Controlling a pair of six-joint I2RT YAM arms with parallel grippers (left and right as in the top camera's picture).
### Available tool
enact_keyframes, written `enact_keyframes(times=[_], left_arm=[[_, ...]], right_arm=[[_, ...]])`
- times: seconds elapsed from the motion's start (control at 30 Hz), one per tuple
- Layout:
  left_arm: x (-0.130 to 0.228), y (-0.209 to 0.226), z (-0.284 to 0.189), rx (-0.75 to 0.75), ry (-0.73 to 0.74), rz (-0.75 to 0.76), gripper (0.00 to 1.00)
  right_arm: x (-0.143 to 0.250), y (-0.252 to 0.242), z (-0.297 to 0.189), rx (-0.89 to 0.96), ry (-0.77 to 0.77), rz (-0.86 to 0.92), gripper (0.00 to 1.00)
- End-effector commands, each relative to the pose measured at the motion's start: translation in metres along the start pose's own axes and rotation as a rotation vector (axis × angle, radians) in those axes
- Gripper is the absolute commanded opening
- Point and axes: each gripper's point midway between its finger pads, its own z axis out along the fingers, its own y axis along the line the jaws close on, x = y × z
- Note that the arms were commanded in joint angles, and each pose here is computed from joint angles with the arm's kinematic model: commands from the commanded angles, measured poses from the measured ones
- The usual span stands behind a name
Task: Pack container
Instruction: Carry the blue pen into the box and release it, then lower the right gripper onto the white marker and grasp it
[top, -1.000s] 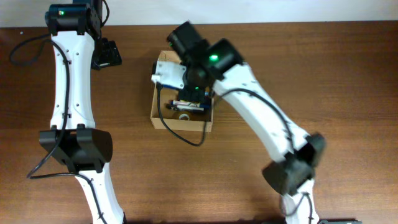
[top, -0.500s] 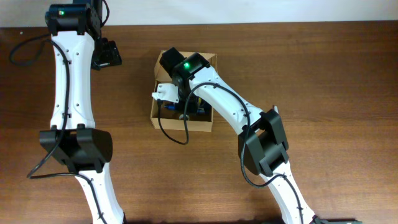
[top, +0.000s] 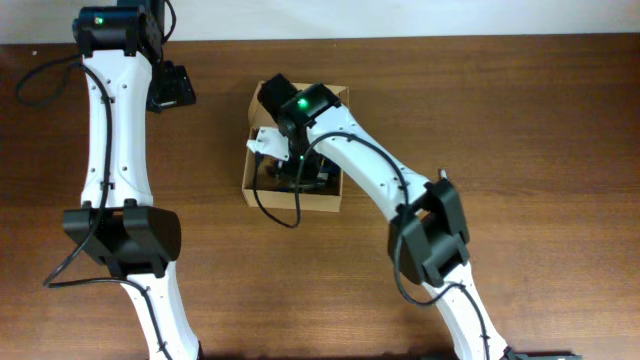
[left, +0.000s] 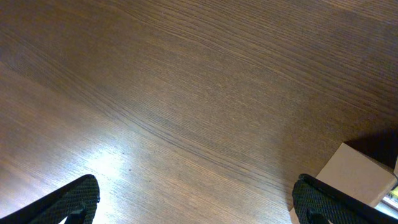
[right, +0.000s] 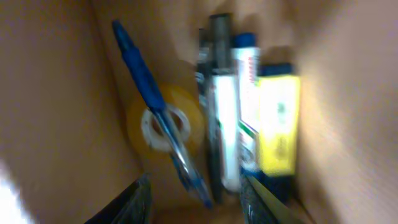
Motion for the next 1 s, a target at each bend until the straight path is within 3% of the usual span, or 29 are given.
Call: enact_keyframes(times=[0.0,0.2,0.33,0.43,0.67,0.83,0.97], left_arm=[[0.001,0.0,0.0,0.0,0.0,0.005,1.0],[0.001,0.0,0.0,0.0,0.0,0.005,1.0],[0.001,0.0,0.0,0.0,0.0,0.005,1.0],[0.001,0.0,0.0,0.0,0.0,0.005,1.0],[0.001,0.0,0.0,0.0,0.0,0.005,1.0],[0.001,0.0,0.0,0.0,0.0,0.005,1.0],[0.001,0.0,0.0,0.0,0.0,0.005,1.0]], right_arm=[[0.002,-0.024,-0.117,0.252,-0.138,0.098,0.45],[0.049,-0.055,-0.229,0.443,-0.305,0.307,0.46],[0.113,-0.093,-0.245,0.481,-0.288,0.547,0.46],[0.167,-0.117,-0.223,0.454,-0.219,0.768,0.5],[0.273,-0.105,-0.121,0.15,-0.044,1.144,0.41],[0.31,-0.075,-0.063,0.017,0.051,1.258,0.41],[0.316,-0.052,-0.025,-0.048,0.088,1.269,0.41]])
